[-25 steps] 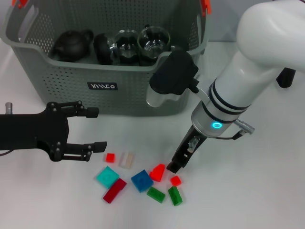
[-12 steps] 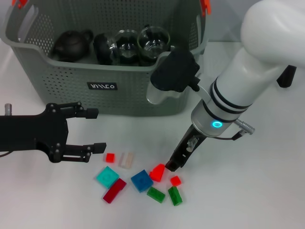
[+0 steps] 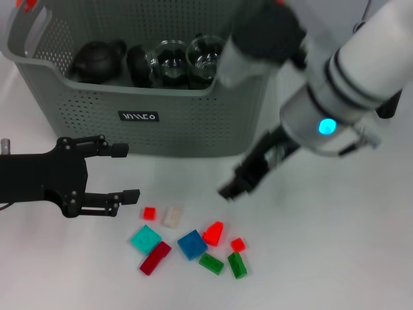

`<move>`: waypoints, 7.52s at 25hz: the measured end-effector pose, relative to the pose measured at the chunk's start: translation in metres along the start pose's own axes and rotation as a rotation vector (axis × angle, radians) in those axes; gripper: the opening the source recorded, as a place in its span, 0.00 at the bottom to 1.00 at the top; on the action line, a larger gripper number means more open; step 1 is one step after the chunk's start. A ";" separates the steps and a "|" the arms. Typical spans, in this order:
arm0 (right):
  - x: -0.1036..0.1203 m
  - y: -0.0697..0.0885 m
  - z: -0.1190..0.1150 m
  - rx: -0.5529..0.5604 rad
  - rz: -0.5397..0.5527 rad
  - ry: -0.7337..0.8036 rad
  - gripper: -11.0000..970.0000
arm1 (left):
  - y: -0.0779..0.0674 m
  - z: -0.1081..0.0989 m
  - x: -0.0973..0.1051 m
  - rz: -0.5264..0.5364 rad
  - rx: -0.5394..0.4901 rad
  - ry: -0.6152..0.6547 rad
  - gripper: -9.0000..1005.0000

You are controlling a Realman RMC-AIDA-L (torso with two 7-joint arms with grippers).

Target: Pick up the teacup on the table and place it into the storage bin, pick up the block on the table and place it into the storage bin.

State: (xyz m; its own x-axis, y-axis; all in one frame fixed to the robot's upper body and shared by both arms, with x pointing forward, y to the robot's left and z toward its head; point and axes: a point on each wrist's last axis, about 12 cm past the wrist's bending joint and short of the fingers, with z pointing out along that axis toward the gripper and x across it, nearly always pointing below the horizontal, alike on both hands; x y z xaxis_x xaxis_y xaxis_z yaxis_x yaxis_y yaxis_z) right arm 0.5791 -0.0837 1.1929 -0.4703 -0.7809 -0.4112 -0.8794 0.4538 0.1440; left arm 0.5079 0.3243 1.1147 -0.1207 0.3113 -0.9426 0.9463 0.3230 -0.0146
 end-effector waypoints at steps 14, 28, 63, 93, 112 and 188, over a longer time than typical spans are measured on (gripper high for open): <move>-0.089 -0.009 -0.069 0.198 -0.187 -0.305 0.47 | 0.001 0.003 0.000 -0.002 -0.004 -0.005 0.83; -0.103 -0.060 -0.025 0.401 -0.214 -0.326 0.47 | 0.003 0.007 -0.001 -0.011 -0.004 -0.015 0.83; 0.027 0.013 -0.073 -0.028 -0.301 -0.175 0.98 | 0.001 0.005 0.001 -0.011 -0.002 -0.006 0.83; 0.040 0.019 0.057 -0.198 -0.426 0.095 0.98 | 0.000 0.010 0.006 -0.039 -0.009 -0.020 0.83; 0.041 0.025 0.078 -0.138 -0.535 0.114 0.98 | 0.000 0.008 0.009 -0.054 -0.026 -0.033 0.83; 0.042 0.033 0.084 -0.125 -0.751 0.170 0.68 | 0.000 0.006 0.012 -0.083 -0.059 -0.066 0.83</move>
State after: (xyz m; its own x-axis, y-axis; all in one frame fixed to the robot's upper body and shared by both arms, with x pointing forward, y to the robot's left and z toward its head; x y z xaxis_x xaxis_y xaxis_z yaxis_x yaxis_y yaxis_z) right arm 0.5363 -0.0658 1.1050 0.2584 -0.9195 -0.2962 -0.9638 -0.2663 -0.0141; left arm 0.5081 0.3228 1.1017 -0.1759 0.2226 -0.9589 0.9142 0.3982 -0.0753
